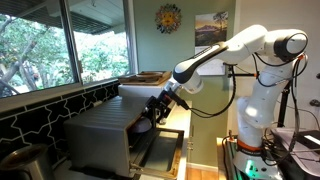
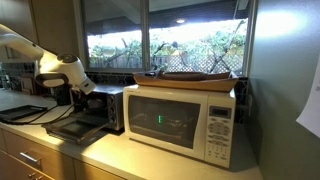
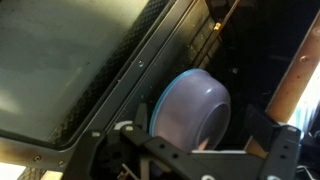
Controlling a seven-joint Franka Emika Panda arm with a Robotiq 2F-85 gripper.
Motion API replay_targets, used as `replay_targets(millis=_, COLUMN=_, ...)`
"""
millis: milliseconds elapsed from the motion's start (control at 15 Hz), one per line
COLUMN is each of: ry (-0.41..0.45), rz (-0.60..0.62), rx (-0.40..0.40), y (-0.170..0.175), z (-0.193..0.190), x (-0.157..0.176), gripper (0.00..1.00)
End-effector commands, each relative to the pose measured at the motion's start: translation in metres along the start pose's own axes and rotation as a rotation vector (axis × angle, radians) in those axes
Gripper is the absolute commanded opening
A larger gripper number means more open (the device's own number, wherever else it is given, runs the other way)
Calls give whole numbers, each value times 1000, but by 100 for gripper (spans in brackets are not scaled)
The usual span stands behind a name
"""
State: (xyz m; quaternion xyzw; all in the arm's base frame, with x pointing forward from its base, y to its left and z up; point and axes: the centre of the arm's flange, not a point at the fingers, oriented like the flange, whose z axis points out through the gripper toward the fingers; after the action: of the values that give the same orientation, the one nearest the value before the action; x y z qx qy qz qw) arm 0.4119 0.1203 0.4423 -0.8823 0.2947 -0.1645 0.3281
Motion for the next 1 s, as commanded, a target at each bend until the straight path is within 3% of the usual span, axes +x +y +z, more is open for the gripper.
replay_targets(millis=0, ry=-66, rz=-146, rx=-57, y=-2, z=-32, x=1, gripper=100)
replay_targets(millis=400, ry=-181, rz=-408, rx=-226, y=-13, z=-89, x=-10, gripper=100)
replay_targets(millis=733, ry=-203, rz=-641, rx=-291, y=-42, z=-151, x=-33, gripper=100)
replay_targets(millis=933, ry=-167, rz=-760, rx=-326, y=-58, z=-185, x=-46, gripper=100)
